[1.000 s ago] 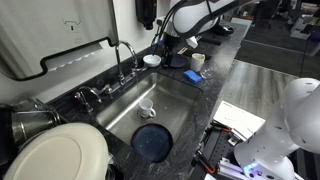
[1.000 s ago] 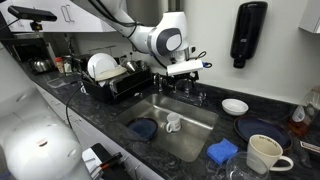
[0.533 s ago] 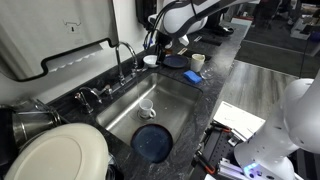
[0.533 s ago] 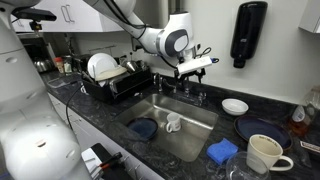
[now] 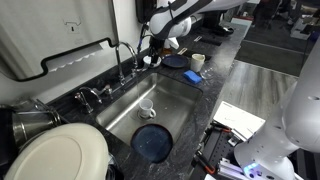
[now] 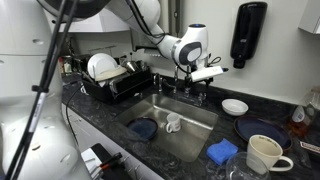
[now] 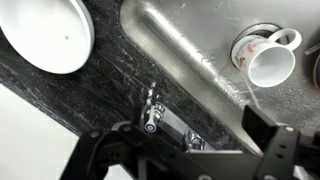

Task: Close the tap

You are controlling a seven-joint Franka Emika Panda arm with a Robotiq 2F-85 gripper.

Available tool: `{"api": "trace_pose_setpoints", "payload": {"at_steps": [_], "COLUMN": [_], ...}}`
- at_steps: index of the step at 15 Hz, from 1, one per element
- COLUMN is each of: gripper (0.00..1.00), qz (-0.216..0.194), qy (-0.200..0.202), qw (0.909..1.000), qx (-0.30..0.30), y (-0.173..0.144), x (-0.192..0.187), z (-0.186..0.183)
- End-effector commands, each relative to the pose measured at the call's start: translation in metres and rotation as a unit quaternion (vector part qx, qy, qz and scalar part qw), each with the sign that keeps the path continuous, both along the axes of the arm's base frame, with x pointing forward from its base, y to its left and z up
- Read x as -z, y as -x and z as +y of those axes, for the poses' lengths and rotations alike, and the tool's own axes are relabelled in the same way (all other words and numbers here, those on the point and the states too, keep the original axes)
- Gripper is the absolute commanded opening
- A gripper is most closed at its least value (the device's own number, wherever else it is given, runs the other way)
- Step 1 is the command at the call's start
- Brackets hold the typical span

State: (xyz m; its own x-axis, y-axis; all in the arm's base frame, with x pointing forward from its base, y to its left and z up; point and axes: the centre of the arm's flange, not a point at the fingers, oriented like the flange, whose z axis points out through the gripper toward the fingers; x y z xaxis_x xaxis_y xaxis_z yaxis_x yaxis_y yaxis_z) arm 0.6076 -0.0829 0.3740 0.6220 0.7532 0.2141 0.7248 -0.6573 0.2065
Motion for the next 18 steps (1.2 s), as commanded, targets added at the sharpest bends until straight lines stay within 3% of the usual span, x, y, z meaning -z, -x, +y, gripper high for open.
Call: {"api": "trace_pose_setpoints", "payload": {"at_steps": [1,5,11,17,18], "gripper": [1.00,1.00,1.00,1.00,0.75], "qz": [0.002,0.017,0.022,0.099,0.105], "qy": [0.000,-0.006,0.024,0.025,0.022], "qw": [1.0000,0.9998,0.9993,0.9945,0.9940], "qx": [-0.002,-0.001,0.020,0.025,0.024], "y": [-0.043,-0.064,-0.079,-0.081,-0.081], "x": [0.017,0.037,0.046,0.040,0.039], "z": [0.000,0.002,-0.007,-0.008,-0.008]}}
